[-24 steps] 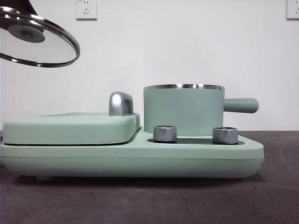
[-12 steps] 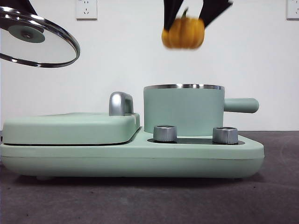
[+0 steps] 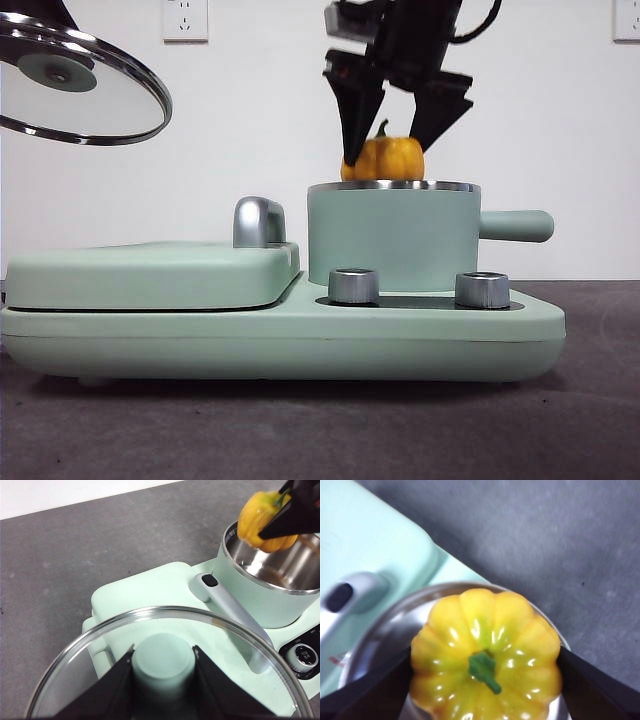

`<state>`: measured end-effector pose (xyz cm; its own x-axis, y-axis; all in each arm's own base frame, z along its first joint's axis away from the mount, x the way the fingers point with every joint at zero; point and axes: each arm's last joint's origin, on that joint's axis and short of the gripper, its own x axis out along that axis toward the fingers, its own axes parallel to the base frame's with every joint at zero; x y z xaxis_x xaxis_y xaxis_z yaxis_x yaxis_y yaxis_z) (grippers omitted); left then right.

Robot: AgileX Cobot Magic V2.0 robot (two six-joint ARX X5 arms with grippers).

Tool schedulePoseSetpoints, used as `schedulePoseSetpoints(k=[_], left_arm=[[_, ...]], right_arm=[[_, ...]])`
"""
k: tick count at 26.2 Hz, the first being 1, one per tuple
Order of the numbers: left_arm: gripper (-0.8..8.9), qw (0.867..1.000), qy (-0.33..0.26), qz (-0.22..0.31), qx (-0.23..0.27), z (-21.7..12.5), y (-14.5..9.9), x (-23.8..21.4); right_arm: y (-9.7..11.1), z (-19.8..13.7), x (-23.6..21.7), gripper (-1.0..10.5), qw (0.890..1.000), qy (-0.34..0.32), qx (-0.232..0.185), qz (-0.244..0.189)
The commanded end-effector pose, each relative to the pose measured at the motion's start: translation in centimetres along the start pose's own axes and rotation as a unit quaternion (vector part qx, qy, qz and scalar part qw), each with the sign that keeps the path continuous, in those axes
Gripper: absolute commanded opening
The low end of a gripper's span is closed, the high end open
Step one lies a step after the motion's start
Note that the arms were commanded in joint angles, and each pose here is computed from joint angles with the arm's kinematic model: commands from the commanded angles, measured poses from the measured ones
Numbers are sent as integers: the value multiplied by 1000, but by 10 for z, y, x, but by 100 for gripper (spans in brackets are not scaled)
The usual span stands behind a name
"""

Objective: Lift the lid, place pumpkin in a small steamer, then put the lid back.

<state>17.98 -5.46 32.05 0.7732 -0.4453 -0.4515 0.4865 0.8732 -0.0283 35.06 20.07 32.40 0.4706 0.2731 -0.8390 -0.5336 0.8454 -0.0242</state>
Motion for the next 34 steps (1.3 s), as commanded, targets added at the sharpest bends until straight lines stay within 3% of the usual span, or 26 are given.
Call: schedulePoseSetpoints(k=[1, 4, 31, 34], left_arm=[[17, 1000, -19, 0, 5, 7, 0, -1], [17, 1000, -20, 0, 5, 7, 0, -1], [17, 1000, -17, 0, 4, 6, 0, -1], [17, 1000, -17, 0, 4, 6, 0, -1]], right_arm=[[3, 2, 12, 319, 1000, 18, -8, 5], [4, -3, 21, 319, 999, 50, -10, 9], [15, -16, 76, 321, 990, 133, -19, 39], [17, -15, 76, 409, 991, 125, -21, 39]])
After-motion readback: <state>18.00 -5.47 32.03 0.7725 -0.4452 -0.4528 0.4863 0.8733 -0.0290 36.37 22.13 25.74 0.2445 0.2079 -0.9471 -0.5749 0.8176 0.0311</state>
